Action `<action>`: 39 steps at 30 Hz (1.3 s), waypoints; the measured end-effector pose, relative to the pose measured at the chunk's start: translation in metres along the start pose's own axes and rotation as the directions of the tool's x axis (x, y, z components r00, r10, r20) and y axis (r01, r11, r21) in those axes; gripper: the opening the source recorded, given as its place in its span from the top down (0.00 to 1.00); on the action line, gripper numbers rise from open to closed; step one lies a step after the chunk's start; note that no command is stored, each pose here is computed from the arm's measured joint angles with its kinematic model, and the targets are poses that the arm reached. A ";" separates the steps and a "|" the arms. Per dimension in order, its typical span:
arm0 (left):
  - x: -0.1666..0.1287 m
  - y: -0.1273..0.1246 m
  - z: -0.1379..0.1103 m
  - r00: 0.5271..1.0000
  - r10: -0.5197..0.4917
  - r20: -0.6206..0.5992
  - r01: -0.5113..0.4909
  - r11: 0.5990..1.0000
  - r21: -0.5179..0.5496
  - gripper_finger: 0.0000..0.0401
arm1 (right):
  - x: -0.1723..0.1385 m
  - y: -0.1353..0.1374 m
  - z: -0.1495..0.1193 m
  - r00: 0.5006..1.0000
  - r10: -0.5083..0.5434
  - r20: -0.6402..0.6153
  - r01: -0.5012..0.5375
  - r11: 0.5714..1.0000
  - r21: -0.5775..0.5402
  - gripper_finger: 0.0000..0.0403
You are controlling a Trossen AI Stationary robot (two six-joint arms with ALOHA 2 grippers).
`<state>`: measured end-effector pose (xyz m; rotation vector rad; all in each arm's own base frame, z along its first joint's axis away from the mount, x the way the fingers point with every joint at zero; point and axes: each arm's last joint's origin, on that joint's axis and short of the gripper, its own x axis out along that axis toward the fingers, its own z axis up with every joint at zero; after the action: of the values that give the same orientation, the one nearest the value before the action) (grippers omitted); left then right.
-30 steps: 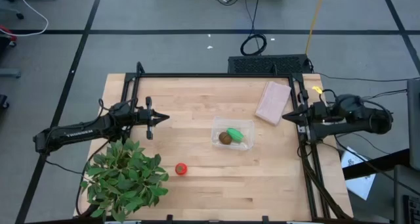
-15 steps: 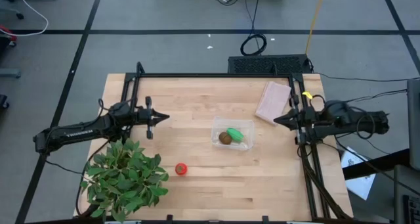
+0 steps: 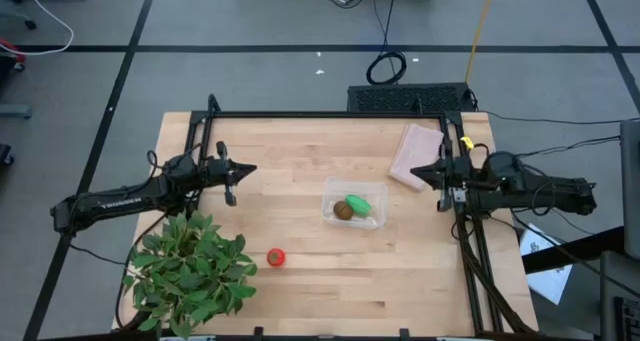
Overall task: Pick and placing Produce into tupperware
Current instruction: Put the red tomato into the transparent bin
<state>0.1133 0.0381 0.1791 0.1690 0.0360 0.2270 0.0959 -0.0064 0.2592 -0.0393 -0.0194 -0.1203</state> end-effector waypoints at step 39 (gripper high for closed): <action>0.000 0.000 0.000 1.000 -0.006 -0.002 0.006 1.000 -0.005 0.96 | 0.014 0.004 -0.073 0.999 0.045 0.000 -0.045 0.999 0.027 1.00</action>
<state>0.1134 0.0379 0.1789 0.1639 0.0376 0.2211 0.1119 -0.0070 0.1864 -0.0132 -0.0198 -0.0745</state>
